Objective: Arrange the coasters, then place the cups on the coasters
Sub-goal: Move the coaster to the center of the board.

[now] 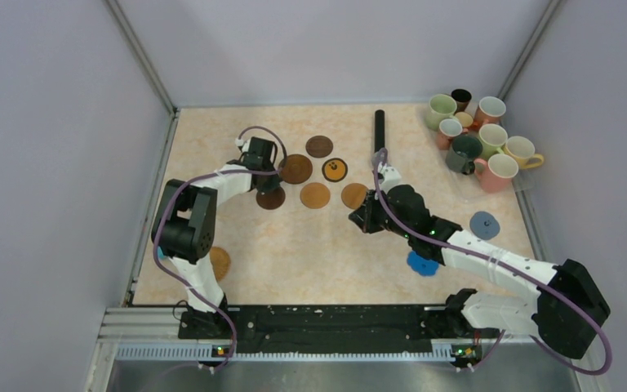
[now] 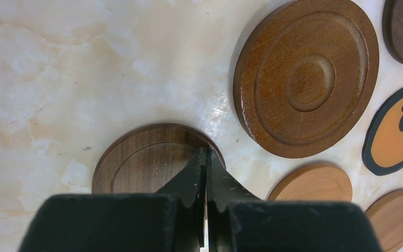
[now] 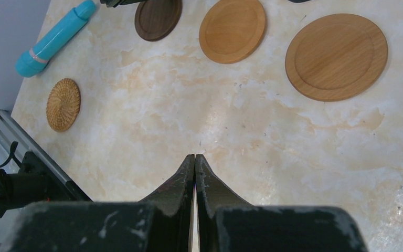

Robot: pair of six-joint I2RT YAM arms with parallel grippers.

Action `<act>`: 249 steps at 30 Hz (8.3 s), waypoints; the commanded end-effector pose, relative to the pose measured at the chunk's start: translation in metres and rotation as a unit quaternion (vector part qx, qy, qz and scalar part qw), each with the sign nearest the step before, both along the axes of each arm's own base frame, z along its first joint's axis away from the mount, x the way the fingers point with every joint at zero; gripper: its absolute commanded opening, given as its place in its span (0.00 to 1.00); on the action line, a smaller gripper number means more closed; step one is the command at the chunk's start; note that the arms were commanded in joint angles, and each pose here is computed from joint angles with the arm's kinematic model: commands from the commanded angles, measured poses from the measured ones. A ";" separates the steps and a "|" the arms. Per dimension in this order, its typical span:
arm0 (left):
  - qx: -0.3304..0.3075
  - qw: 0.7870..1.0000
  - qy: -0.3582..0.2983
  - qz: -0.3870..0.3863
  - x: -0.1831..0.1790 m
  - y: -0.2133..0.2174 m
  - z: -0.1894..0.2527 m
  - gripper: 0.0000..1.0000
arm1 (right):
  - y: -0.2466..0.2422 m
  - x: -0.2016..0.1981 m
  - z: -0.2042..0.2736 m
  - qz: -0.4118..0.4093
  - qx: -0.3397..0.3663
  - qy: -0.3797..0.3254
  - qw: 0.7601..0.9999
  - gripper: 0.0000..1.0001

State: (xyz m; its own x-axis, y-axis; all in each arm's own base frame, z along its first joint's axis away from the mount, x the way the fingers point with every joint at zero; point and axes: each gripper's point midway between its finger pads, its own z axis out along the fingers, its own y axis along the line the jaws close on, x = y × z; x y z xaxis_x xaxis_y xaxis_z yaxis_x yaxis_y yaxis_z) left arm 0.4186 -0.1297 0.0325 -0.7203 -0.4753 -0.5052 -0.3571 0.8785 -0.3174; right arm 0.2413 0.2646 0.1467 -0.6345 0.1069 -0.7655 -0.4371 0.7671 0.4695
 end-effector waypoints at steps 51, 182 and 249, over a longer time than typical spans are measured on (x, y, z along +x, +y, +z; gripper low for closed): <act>-0.133 0.950 -0.216 -0.181 -0.108 -0.027 0.232 0.99 | -0.132 -0.026 -0.042 -0.400 -0.066 0.170 0.898 0.00; 0.012 0.963 -0.207 -0.171 -0.148 0.029 0.194 0.99 | 0.028 -0.015 -0.102 -0.072 -0.025 0.197 0.977 0.30; 0.048 0.972 -0.196 -0.122 -0.144 0.049 0.192 0.99 | 0.055 0.029 -0.111 -0.012 -0.101 0.108 0.989 0.00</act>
